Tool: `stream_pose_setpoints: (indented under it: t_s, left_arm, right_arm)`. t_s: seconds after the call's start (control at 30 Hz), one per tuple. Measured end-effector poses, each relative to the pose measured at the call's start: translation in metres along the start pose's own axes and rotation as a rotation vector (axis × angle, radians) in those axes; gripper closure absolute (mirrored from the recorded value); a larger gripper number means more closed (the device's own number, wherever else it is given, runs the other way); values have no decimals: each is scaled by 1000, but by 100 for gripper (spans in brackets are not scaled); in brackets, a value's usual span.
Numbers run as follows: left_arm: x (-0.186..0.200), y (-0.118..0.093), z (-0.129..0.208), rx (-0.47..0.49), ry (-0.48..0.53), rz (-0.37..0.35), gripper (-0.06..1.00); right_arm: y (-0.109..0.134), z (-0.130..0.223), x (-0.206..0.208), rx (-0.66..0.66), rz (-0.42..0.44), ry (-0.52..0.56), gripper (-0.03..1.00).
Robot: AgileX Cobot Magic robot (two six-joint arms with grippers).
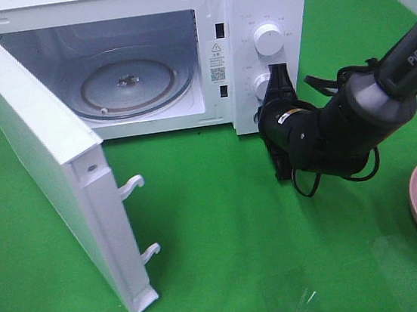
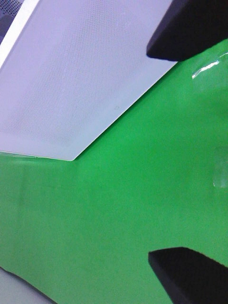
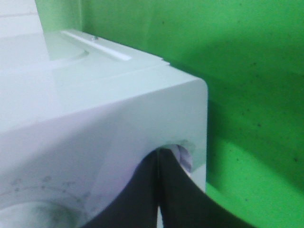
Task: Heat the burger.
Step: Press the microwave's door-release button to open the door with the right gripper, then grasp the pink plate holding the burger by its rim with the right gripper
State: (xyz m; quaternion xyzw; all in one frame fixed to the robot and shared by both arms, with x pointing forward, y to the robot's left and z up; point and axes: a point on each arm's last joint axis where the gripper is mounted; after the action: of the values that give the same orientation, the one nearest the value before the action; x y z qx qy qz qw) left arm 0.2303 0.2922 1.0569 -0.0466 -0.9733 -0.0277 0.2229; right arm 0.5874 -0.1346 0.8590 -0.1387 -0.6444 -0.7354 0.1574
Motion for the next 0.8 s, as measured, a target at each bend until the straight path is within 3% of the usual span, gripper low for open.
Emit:
stream_pose_setpoints:
  t_s: [0.27,0.47,0.53,0.77,0.8]
  left_arm:
    - [0,0,0,0,0,0,-5]
    - [0,0,0,0,0,0,-5]
    - [0,0,0,0,0,0,-5]
    - [0,0,0,0,0,0,-5]
    - [0,0,0,0,0,0,-5]
  right_arm:
    - [9,-11,20,53,13,-5,94]
    - [3,-16,38,131,117,34,94]
    - [1,-18,49,190,165,60,94]
    - [6,-19,63,333,201,107,94]
    - [9,-17,69,422,216,147,94]
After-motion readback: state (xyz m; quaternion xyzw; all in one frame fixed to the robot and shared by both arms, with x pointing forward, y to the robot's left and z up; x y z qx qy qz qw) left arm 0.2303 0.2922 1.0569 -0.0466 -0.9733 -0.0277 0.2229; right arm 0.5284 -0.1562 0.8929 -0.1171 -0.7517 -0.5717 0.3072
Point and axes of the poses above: a point on each arm's last joint axis where the gripper is mounted, x pointing back along that axis away from the gripper, y along the wrist's bending axis when the last joint is at zero, z = x × y, and after that the axes turned 8 degrees about -x, right-handed
